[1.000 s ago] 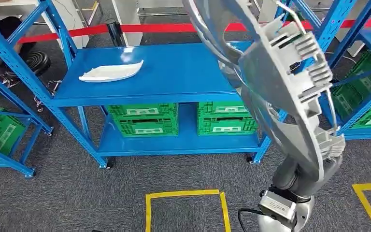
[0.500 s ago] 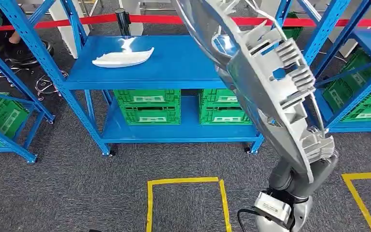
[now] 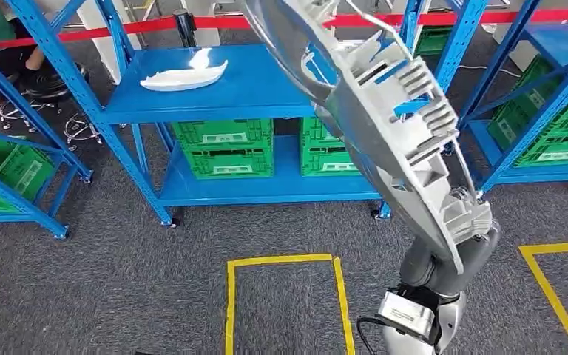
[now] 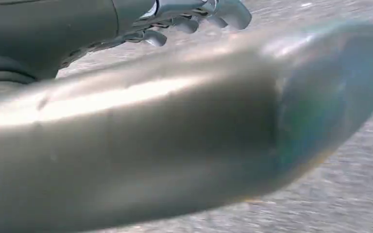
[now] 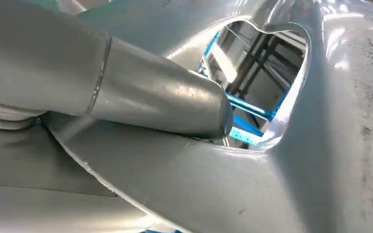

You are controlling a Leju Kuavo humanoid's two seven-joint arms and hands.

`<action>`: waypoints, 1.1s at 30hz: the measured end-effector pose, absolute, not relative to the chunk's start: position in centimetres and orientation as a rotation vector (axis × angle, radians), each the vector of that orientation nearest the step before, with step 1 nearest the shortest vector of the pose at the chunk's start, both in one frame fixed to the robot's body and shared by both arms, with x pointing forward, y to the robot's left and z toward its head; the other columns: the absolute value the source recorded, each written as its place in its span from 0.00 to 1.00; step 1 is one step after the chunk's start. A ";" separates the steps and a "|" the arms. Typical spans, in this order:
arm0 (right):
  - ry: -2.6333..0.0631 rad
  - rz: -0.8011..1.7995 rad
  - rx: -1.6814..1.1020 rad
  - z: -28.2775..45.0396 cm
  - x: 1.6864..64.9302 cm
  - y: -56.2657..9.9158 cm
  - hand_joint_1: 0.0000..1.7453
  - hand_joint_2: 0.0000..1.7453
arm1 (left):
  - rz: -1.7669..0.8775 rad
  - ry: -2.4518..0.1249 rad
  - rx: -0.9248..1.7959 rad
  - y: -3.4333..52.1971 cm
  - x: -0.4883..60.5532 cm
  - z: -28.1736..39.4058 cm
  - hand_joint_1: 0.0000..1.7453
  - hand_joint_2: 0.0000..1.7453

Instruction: Take the parts from the cabinet and place them on the table.

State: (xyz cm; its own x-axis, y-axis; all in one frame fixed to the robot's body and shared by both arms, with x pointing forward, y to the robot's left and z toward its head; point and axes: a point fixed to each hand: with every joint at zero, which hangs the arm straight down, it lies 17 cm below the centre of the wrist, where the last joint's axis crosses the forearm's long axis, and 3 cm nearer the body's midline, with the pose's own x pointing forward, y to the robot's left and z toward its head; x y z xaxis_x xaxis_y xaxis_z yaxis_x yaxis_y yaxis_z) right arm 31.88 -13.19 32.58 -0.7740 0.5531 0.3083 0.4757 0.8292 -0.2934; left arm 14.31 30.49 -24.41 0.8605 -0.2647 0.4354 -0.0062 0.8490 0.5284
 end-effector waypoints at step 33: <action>-2.571 0.306 -0.779 30.7 32.3 -13.7 1.00 0.00 | -0.179 -0.539 0.508 29.9 14.8 -24.5 0.00 0.00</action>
